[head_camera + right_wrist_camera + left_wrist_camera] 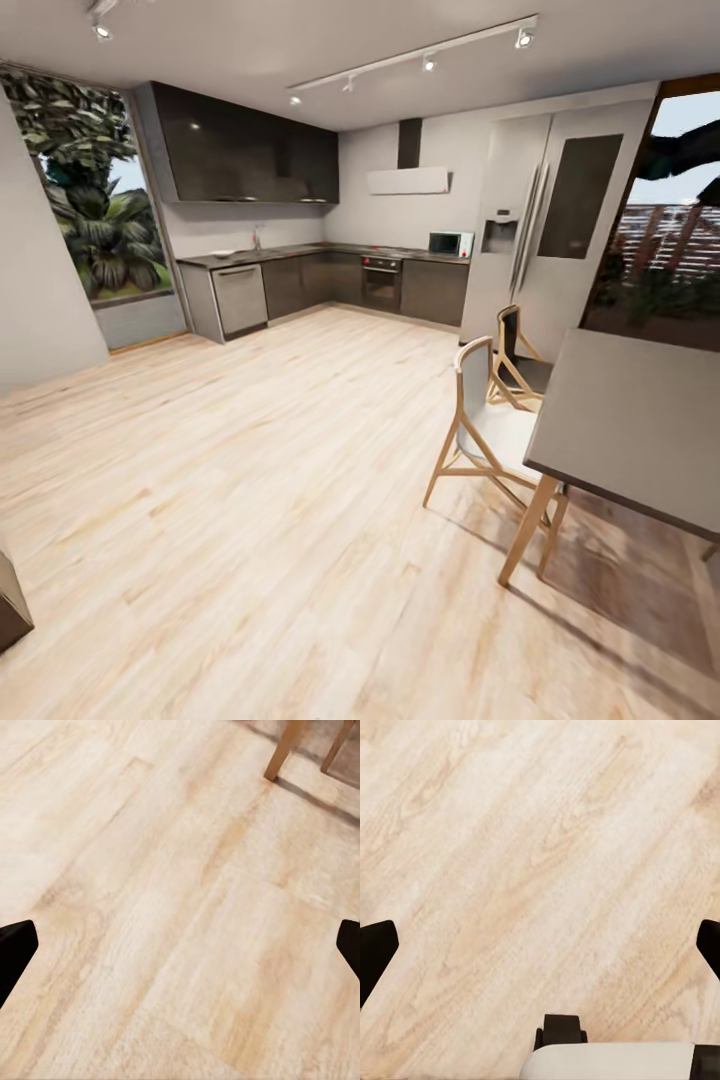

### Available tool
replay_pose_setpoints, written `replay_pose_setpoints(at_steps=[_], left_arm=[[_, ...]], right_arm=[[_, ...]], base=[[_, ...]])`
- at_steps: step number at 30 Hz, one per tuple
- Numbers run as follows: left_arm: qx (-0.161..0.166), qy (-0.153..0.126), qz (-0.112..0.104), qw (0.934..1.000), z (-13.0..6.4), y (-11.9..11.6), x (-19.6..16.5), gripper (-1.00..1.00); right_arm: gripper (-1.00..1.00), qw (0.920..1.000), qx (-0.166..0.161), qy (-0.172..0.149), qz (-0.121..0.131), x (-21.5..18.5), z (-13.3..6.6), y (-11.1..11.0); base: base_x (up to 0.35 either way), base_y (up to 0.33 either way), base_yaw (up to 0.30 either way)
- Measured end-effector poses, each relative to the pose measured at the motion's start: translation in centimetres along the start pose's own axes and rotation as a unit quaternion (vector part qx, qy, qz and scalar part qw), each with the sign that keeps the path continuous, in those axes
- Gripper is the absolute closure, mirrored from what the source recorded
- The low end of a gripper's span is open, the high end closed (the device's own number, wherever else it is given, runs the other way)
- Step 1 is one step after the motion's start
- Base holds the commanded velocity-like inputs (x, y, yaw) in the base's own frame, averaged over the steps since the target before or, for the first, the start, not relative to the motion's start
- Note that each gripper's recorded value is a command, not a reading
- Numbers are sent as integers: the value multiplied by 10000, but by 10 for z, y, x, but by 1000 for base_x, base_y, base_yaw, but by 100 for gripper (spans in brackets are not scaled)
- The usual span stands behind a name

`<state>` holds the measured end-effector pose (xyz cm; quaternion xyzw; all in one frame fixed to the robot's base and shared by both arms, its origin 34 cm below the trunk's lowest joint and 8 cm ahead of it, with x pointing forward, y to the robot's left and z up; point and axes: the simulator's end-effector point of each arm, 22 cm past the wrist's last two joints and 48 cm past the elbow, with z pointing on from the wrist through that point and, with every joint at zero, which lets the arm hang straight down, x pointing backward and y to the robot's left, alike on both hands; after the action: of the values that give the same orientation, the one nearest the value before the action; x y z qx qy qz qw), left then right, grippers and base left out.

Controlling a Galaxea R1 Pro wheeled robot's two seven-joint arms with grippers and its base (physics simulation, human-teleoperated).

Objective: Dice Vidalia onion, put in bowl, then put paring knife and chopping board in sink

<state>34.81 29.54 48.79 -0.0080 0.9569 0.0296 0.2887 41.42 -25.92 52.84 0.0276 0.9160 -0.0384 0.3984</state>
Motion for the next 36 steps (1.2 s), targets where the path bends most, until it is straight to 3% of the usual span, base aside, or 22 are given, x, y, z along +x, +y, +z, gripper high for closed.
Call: replay_pose_setpoints(at_steps=[16,29,36], left_arm=[[10,40,-12,10000,0,-2,3,-100],[47,57,-44,10000,-1,-9,5,-100],[48,59,-45,10000,-1,-9,5,-100]], right_arm=[[-100,10000,-1,41,-5,3,0,0],[-100,10000,4,53,-12,5,-1,-1],[-100,10000,5,54,-12,5,-1,-1]], base=[[28,0,274],[294,0,260],[318,0,53]])
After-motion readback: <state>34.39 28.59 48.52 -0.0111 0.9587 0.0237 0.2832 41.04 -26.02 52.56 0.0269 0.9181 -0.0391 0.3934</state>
